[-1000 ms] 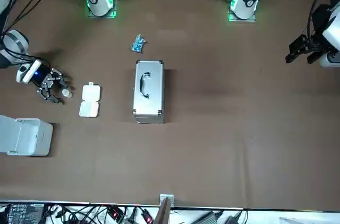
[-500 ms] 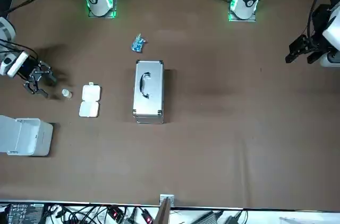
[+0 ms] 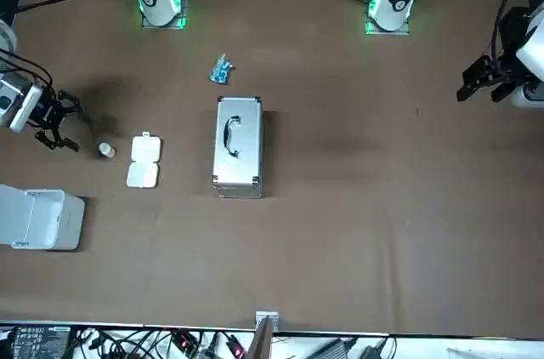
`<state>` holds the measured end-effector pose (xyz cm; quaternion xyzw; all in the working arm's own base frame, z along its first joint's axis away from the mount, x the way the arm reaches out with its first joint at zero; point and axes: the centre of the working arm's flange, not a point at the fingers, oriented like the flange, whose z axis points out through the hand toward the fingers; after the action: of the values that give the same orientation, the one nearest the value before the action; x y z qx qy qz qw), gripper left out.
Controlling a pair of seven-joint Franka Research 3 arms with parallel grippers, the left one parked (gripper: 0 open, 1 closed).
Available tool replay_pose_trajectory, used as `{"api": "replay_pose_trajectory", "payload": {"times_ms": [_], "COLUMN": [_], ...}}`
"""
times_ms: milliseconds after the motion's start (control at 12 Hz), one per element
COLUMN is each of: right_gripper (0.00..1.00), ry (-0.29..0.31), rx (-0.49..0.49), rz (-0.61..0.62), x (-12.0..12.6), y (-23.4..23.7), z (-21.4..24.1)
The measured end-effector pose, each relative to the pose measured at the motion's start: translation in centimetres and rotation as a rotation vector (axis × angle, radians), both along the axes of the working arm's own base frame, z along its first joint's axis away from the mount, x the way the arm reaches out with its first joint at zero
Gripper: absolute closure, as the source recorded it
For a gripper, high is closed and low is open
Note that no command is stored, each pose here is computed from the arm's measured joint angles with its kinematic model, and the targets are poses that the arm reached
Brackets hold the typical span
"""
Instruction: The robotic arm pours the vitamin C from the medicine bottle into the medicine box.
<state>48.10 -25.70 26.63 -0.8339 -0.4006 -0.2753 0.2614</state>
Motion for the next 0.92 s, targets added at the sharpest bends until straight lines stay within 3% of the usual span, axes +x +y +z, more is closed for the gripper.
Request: {"api": "replay_pose_trajectory", "payload": {"times_ms": [250,417,750,917], "right_gripper": [0.00,0.00,0.00,0.00], "ry": [0.184,0.272,0.382,0.414], "rx": [-0.090,-0.152,-0.281,-0.402], "rz": [-0.032,-0.076,-0.143,-0.197], "x": [1.8,2.6,4.3,6.3], "y": [3.3,5.2,10.0,13.9], "z": [4.0,6.6,10.9,14.5]}}
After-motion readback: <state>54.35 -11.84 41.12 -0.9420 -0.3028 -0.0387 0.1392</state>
